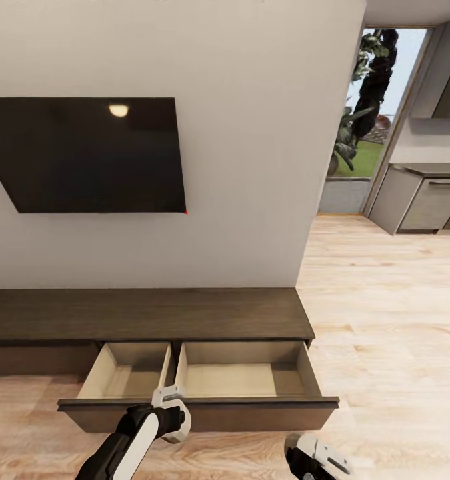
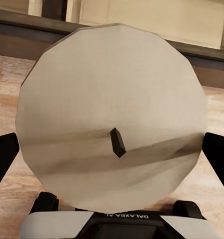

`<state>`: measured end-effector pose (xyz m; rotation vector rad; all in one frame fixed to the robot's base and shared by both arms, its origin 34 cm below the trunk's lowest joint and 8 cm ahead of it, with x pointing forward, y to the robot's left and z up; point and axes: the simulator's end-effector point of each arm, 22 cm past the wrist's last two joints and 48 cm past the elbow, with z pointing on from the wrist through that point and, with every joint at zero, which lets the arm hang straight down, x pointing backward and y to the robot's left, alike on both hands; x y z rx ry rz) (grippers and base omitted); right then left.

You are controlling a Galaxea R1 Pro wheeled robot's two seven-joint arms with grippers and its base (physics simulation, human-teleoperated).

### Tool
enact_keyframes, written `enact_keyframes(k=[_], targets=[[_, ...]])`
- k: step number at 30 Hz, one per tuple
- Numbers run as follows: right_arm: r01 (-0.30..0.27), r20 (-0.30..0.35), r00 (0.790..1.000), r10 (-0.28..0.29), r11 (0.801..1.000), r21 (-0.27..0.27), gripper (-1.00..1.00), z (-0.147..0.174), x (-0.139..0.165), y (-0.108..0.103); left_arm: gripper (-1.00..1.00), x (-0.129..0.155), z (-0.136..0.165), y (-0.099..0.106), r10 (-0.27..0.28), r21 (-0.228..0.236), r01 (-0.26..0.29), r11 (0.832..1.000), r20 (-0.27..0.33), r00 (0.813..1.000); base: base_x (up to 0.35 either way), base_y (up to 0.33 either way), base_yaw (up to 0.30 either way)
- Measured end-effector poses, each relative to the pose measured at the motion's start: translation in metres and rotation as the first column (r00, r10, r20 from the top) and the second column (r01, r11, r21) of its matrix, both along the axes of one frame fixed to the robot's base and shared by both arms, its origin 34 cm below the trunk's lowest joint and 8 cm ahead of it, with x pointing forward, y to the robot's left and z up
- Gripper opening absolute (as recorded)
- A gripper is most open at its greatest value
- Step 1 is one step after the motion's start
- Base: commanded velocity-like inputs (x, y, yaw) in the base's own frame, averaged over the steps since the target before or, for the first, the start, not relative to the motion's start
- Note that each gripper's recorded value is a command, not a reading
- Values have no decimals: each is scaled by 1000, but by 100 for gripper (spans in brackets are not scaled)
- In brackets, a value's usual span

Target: Place each of the two pumpkins and all three candles from the living room inside a cabinet in the living room (use any cabinet), then make sure every cabinet is closed, and position the cauldron so it is next to a table in the living room.

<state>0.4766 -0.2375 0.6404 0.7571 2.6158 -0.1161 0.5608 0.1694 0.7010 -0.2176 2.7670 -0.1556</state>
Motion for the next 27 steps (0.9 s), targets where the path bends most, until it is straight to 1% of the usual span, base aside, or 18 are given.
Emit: enact_keyframes(k=[12, 14, 16, 18, 19, 21, 23, 25, 26, 27], targets=[[0, 7, 1000, 0, 1000, 0, -100, 16, 0, 0, -100, -3, 14, 0, -1, 0, 1, 1000, 0, 1000, 0, 0, 0], [-3, 25, 1000, 3, 1000, -1, -100, 24, 7, 0, -100, -3, 17, 0, -1, 1, 1, 1000, 0, 1000, 0, 0, 0], [-15, 67, 998, 15, 1000, 5, -100, 40, 23, 4, -100, -3, 20, 0, -1, 1, 1, 1000, 1, 1000, 0, 0, 0], [-56, 90, 994, 53, 998, 24, -100, 58, 37, 17, -100, -3, 22, -1, -2, 0, 2, 1000, 2, 1000, 0, 0, 0], [-96, 79, 993, 92, 994, 44, -100, 66, 41, 28, -100, -4, 23, -1, -3, -1, 3, 1000, 1, 1000, 0, 0, 0], [-157, 34, 987, 155, 985, 75, -100, 72, 37, 43, -100, -5, 26, -1, -4, -3, 4, 1000, -4, 1000, 0, 0, 0], [-199, 0, 980, 200, 976, 92, -100, 78, 34, 51, -100, -3, 32, -2, -9, -6, 9, 1000, 0, 1000, 0, 0, 0], [-233, -27, 971, 237, 966, 113, -100, 86, 31, 58, -100, 5, 49, -9, -31, -21, 31, 999, 15, 999, 0, 0, 0], [-255, -32, 965, 261, 958, 129, -100, 95, 34, 62, -100, 10, 67, -14, -59, -31, 60, 998, 23, 998, 0, 0, 0], [-271, -26, 960, 277, 953, 133, -100, 105, 40, 65, -100, 16, 83, -17, -76, -39, 77, 996, 40, 996, 0, 0, 0]])
